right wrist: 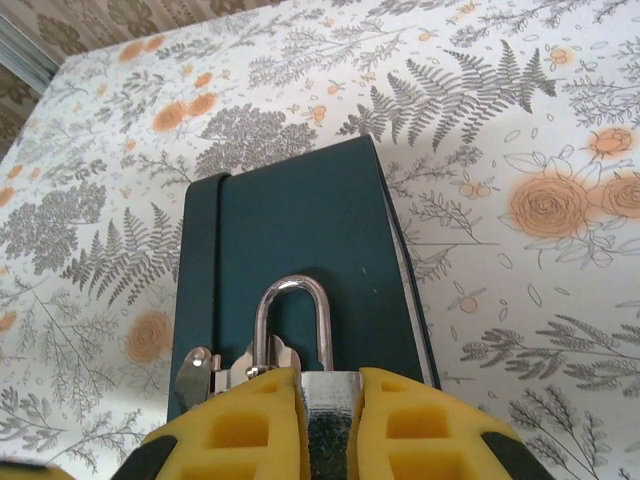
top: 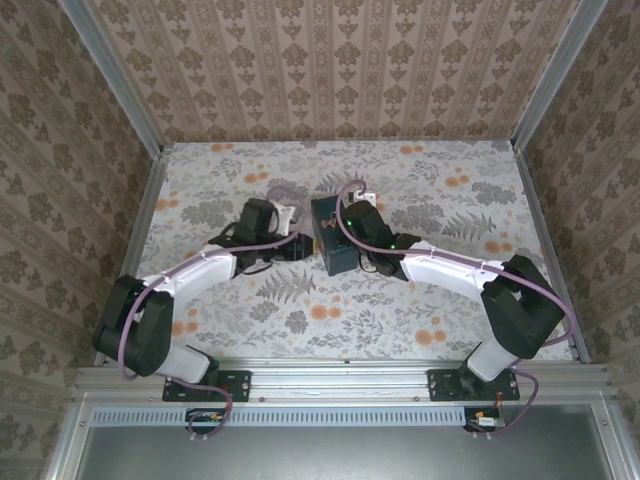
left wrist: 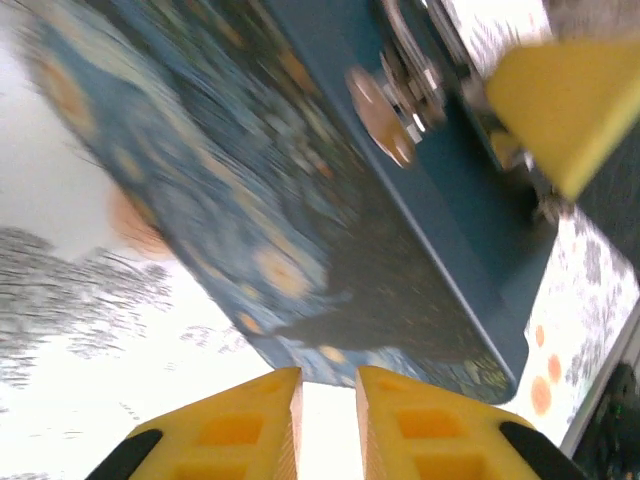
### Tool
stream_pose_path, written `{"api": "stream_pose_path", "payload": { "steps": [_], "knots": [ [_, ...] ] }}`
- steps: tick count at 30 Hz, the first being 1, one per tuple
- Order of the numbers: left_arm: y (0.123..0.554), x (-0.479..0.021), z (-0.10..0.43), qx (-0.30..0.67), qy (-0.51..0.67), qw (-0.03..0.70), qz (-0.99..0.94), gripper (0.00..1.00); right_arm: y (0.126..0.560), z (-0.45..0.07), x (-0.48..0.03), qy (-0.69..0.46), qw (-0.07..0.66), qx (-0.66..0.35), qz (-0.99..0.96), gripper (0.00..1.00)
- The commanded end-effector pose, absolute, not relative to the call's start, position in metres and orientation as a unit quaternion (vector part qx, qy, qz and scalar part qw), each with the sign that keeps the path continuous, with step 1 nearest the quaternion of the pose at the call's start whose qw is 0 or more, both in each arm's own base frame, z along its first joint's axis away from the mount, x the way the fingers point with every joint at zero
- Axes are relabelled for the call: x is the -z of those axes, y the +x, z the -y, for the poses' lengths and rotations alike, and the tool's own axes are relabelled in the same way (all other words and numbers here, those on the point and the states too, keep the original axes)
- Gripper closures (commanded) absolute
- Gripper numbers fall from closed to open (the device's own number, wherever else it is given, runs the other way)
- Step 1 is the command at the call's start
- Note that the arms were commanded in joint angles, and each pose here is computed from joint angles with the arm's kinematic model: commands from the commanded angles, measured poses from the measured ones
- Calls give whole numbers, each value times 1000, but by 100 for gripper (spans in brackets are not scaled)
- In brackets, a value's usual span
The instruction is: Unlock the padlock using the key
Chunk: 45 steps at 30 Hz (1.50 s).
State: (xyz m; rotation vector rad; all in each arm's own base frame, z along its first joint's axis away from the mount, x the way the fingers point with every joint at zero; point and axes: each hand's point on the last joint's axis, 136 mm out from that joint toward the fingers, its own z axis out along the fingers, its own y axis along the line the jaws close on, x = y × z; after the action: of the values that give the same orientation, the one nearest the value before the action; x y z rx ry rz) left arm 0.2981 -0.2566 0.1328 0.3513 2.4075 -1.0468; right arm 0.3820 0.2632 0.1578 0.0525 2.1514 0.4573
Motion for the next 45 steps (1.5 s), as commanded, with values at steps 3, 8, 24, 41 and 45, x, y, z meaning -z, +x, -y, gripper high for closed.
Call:
{"api": "stream_pose_path", "payload": {
  "steps": [3, 8, 24, 41, 45],
  "knots": [
    [361, -180, 233, 364, 105, 334, -863, 72, 385, -271, -165, -4, 474, -204, -856, 100],
    [406, -190, 244, 369, 108, 356, -852, 73, 397, -264, -169, 27, 498, -194, -845, 100],
    [380, -178, 224, 343, 99, 350, -866, 73, 420, -222, -215, 108, 546, -204, -805, 100],
    [354, -178, 228, 320, 126, 325, -881, 71, 379, -104, -67, 192, 371, -204, -886, 95],
    [349, -168, 236, 328, 118, 300, -888, 71, 377, -98, -79, 163, 375, -177, -895, 69]
  ]
}}
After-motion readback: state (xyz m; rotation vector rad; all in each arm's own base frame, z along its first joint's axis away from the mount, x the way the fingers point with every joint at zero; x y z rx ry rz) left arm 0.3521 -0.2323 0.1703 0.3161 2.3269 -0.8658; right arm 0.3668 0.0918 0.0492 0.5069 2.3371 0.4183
